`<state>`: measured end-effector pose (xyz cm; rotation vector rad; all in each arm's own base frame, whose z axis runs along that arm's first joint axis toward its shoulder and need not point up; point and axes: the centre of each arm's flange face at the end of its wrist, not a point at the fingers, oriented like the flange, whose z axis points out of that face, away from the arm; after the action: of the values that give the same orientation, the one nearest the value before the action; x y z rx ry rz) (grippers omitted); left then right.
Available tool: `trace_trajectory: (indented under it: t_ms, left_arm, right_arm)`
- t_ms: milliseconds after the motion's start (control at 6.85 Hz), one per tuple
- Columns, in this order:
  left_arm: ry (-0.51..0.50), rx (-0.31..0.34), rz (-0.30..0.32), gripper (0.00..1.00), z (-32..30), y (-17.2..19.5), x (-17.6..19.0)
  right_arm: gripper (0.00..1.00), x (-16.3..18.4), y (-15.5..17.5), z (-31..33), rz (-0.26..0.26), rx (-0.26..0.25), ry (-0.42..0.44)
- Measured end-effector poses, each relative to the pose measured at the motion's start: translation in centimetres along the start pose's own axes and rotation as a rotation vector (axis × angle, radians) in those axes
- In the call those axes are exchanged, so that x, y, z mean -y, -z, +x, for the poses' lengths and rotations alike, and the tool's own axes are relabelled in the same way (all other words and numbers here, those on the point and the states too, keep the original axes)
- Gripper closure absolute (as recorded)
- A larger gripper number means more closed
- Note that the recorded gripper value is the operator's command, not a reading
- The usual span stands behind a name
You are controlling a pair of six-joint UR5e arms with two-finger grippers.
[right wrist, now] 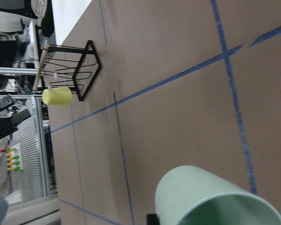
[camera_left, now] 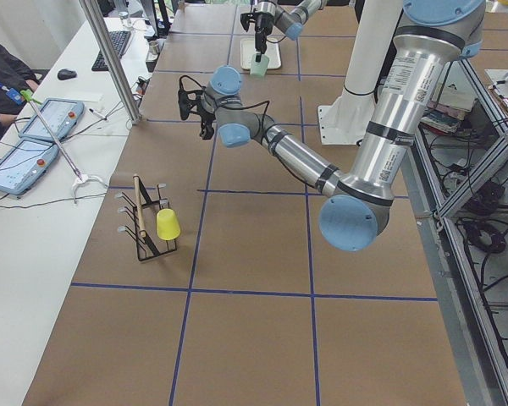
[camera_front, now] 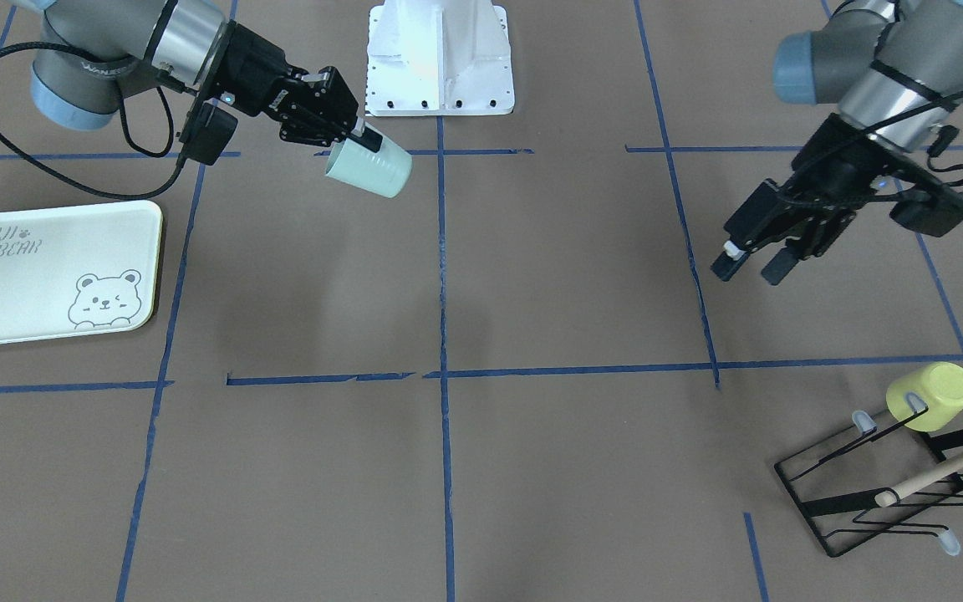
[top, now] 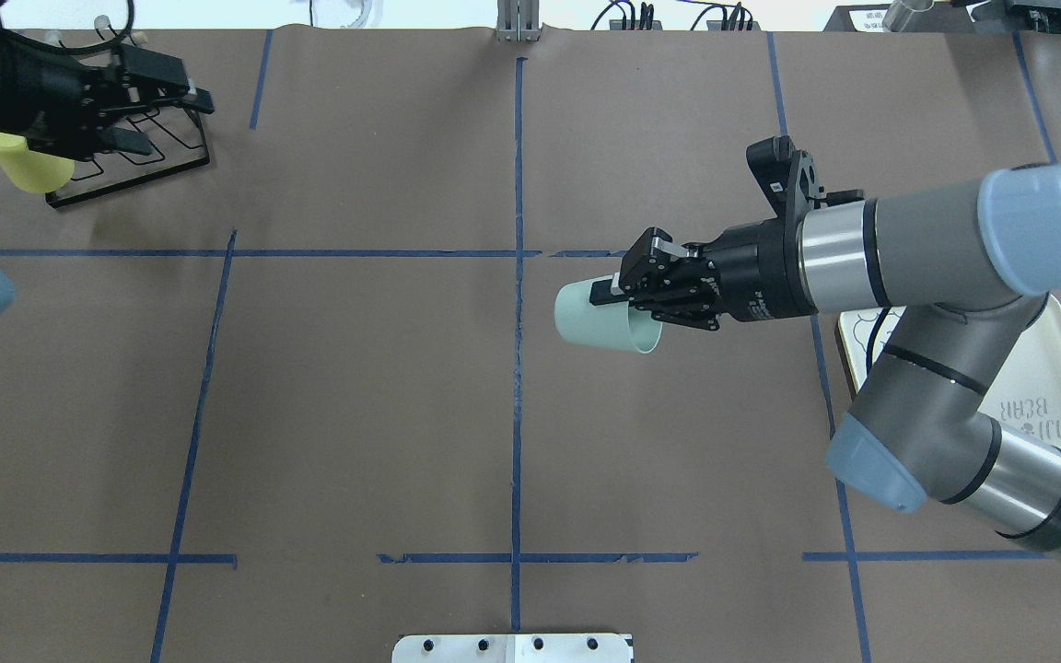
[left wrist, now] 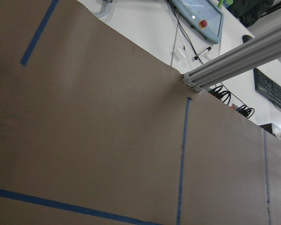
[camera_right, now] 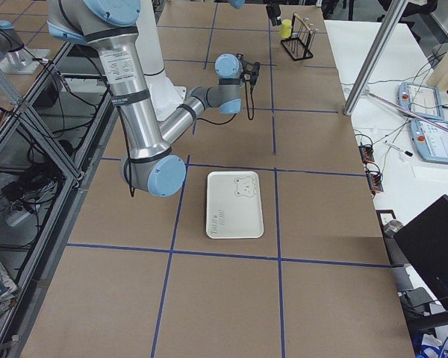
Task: Left arm grabs green cup and hands to right arm on tray
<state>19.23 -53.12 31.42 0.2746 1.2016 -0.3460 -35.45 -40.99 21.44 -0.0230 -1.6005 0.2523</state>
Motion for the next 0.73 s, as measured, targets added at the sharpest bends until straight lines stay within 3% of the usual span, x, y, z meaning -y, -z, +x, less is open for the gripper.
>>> trace_trajectory:
  t_ms: [438, 730]
  left_arm:
    - [-0.343, 0.288, -0.160, 0.00, -11.5, 7.2, 1.0]
    - [-0.499, 0.417, -0.310, 0.00, -19.9, 11.9, 3.1]
  right_arm:
    - [1.00, 4.0, 3.1, 0.4, 0.011, -0.368, 0.109]
    - [1.00, 5.6, 7.1, 2.2, -0.017, -0.549, 0.229]
